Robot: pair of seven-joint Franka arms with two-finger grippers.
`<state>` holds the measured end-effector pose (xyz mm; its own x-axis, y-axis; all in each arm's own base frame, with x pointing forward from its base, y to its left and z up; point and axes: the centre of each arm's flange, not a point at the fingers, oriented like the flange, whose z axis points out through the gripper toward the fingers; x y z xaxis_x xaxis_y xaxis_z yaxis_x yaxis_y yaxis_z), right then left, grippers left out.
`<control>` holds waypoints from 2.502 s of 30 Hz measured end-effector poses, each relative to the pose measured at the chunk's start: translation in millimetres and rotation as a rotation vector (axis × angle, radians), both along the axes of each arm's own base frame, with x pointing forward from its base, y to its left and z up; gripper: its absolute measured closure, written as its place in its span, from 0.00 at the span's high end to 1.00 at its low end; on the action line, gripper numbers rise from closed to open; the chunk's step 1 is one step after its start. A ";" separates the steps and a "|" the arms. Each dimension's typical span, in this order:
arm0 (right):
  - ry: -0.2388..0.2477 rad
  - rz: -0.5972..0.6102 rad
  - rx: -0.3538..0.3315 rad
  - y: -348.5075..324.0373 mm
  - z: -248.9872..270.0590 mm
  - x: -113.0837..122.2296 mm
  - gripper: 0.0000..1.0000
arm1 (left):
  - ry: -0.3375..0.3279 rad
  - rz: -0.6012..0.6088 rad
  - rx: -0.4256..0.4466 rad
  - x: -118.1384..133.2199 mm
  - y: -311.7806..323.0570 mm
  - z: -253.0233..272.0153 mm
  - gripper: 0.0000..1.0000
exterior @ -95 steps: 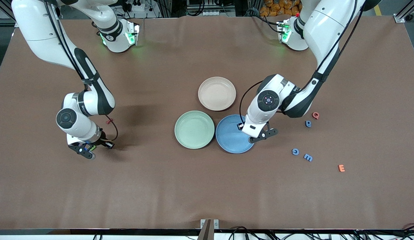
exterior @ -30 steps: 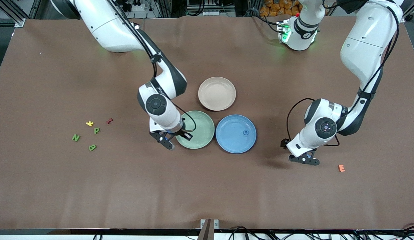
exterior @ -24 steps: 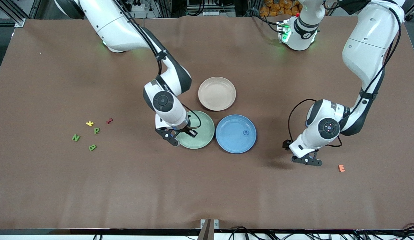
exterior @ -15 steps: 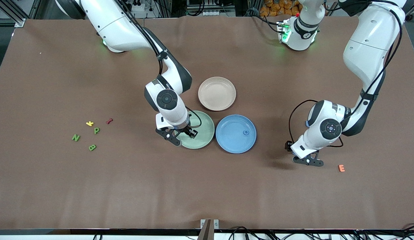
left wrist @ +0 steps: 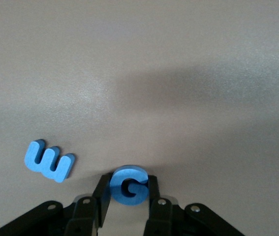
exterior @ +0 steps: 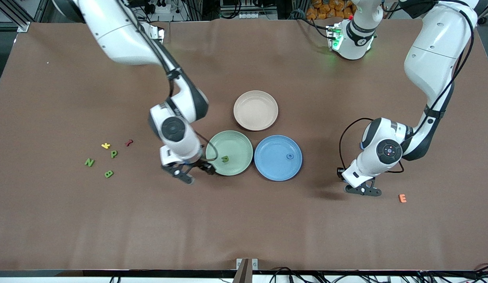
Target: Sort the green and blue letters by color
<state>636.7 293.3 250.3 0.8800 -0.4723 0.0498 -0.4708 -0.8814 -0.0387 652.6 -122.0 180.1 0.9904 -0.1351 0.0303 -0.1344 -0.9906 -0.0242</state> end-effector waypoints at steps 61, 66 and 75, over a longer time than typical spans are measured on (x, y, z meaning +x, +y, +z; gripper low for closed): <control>-0.024 0.096 -0.086 -350.5 -67.4 -1.2 1.00 | 0.055 0.399 -0.038 -103.8 -253.1 43.8 0.35; -0.034 0.097 -0.083 -348.8 -72.5 -5.7 1.00 | 0.055 0.401 -0.036 -107.6 -258.3 43.4 0.35; -0.033 0.097 -0.080 -347.4 -78.2 -11.8 1.00 | 0.048 0.396 -0.030 -106.7 -257.0 42.6 0.64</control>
